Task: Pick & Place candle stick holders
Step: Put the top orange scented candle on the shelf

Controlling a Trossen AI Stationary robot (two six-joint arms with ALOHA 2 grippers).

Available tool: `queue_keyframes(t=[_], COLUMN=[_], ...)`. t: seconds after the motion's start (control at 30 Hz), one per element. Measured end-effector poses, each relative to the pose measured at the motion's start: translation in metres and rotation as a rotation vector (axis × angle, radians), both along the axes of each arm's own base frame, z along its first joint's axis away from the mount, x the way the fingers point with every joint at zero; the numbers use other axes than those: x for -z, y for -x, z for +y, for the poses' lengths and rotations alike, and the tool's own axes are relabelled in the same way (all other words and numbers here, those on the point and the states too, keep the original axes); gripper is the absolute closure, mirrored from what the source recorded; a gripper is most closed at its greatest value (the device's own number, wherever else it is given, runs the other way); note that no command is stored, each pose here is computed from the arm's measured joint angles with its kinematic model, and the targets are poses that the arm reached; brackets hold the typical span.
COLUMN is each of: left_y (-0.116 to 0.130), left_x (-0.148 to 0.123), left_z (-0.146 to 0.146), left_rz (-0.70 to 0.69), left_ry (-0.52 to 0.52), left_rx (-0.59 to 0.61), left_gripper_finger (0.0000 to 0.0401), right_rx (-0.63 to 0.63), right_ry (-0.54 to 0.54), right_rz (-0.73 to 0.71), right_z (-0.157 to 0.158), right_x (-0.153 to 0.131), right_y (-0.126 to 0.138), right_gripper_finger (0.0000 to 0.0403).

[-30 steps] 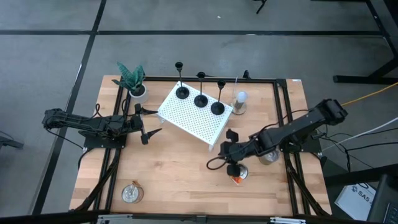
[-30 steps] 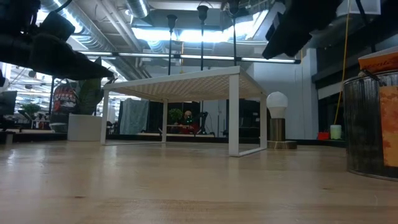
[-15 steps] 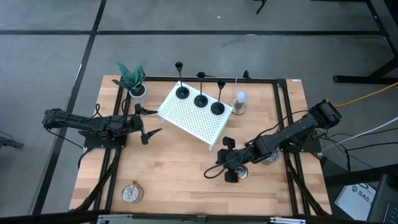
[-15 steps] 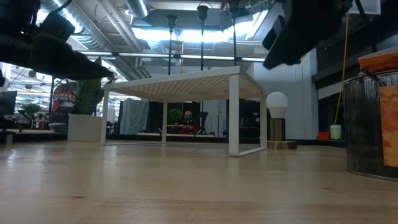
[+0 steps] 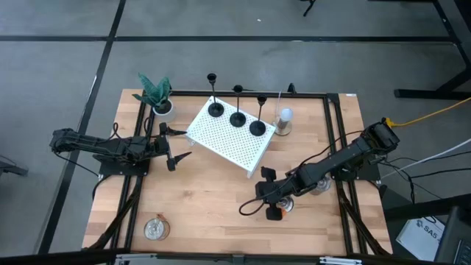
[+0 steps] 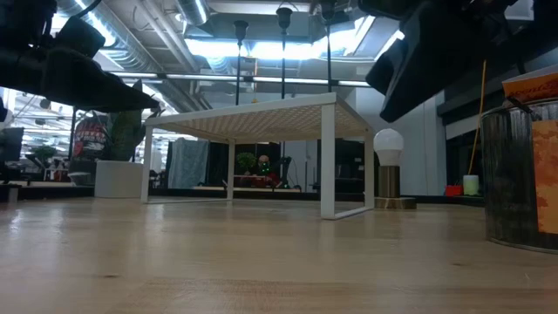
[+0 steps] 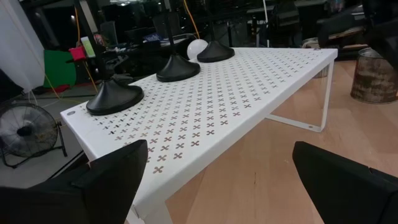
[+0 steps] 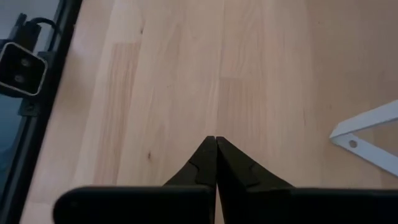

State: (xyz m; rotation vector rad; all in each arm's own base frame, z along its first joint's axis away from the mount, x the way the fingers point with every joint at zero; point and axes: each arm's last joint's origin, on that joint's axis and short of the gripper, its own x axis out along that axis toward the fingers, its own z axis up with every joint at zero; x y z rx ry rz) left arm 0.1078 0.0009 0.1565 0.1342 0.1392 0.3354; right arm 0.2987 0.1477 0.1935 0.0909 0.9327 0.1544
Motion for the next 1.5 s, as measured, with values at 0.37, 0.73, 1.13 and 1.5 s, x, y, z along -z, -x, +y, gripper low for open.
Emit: queue_keyframes(t=[0.37, 0.73, 1.13, 1.5], left_y=[0.0, 0.0, 0.0, 0.0], left_x=[0.0, 0.0, 0.0, 0.0], left_z=[0.0, 0.0, 0.0, 0.0], left_rz=[0.0, 0.0, 0.0, 0.0], left_ry=[0.0, 0.0, 0.0, 0.0], left_rx=[0.0, 0.0, 0.0, 0.0], left_gripper_finger=[0.0001, 0.0001, 0.0001, 0.0001], right_rx=[-0.039, -0.038, -0.084, -0.079], right_ry=[-0.056, -0.03, -0.081, -0.052], right_rz=[-0.023, 0.082, 0.132, 0.19], right_z=[-0.003, -0.003, -0.001, -0.004], right_x=[-0.023, -0.023, -0.021, -0.018], right_y=[0.011, 0.025, 0.028, 0.033], right_gripper_finger=[0.0369, 0.0222, 0.0088, 0.0086])
